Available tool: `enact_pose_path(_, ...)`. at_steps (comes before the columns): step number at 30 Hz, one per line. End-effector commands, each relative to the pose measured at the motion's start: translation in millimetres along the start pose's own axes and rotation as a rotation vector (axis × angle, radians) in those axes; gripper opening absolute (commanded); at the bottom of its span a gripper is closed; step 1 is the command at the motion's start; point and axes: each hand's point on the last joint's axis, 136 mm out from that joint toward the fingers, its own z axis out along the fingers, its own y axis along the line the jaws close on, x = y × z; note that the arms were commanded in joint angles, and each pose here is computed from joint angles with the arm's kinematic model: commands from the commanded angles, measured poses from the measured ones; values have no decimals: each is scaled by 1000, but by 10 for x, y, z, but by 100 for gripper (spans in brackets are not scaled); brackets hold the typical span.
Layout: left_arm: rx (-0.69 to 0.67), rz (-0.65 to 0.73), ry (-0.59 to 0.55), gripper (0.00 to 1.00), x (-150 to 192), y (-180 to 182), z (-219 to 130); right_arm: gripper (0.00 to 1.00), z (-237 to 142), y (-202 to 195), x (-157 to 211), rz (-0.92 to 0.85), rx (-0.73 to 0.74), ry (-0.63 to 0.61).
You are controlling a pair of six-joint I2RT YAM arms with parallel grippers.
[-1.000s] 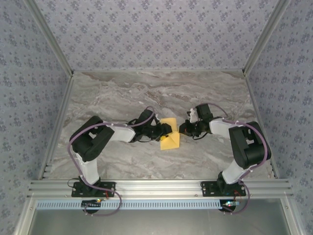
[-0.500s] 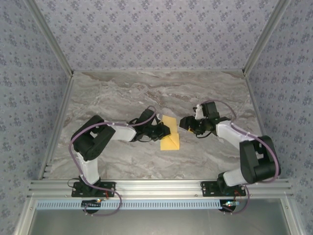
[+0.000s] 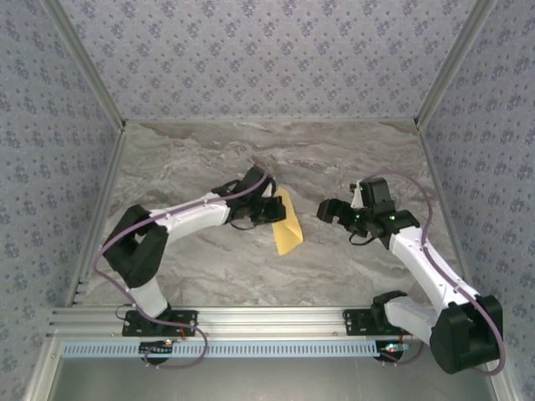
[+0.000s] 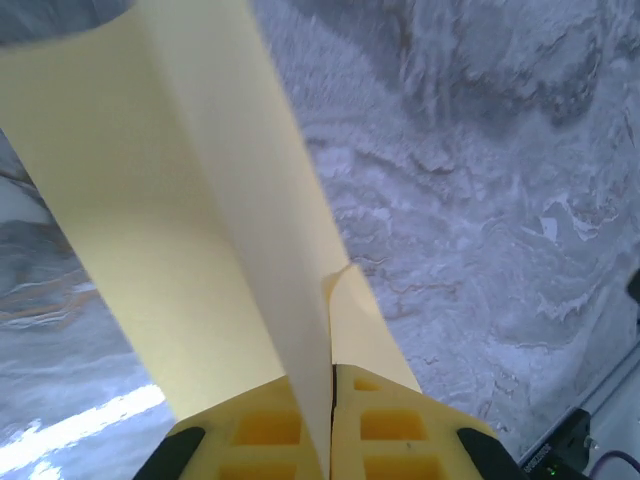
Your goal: Fold a paper plane with a square sheet of paper (pick it up from the middle)
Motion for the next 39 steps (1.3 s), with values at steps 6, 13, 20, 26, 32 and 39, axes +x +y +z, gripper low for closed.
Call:
enact_pose_path(6, -632, 250, -53, 8, -211, 631, -1003, 100, -211, -199, -161, 32, 137, -86)
enact_pose_path(13, -1006, 410, -125, 7, -434, 830, -990, 100, -272, -384, -187, 75, 196, -150)
enact_pose_path(20, -1138, 499, -97, 7, -338, 999, -379, 100, -294, -605, -61, 166, 245, -128)
enact_pose_path(26, -1049, 492, -13, 9, -93, 1018, 205, 100, -342, -852, 97, 206, 329, -113)
enact_pose_path(32, -928, 466, 32, 13, 84, 879, 494, 100, -303, -957, 201, 228, 340, -97)
enact_pose_path(39, -811, 417, 55, 32, 149, 690, 528, 100, -283, -1027, 257, 238, 348, -80)
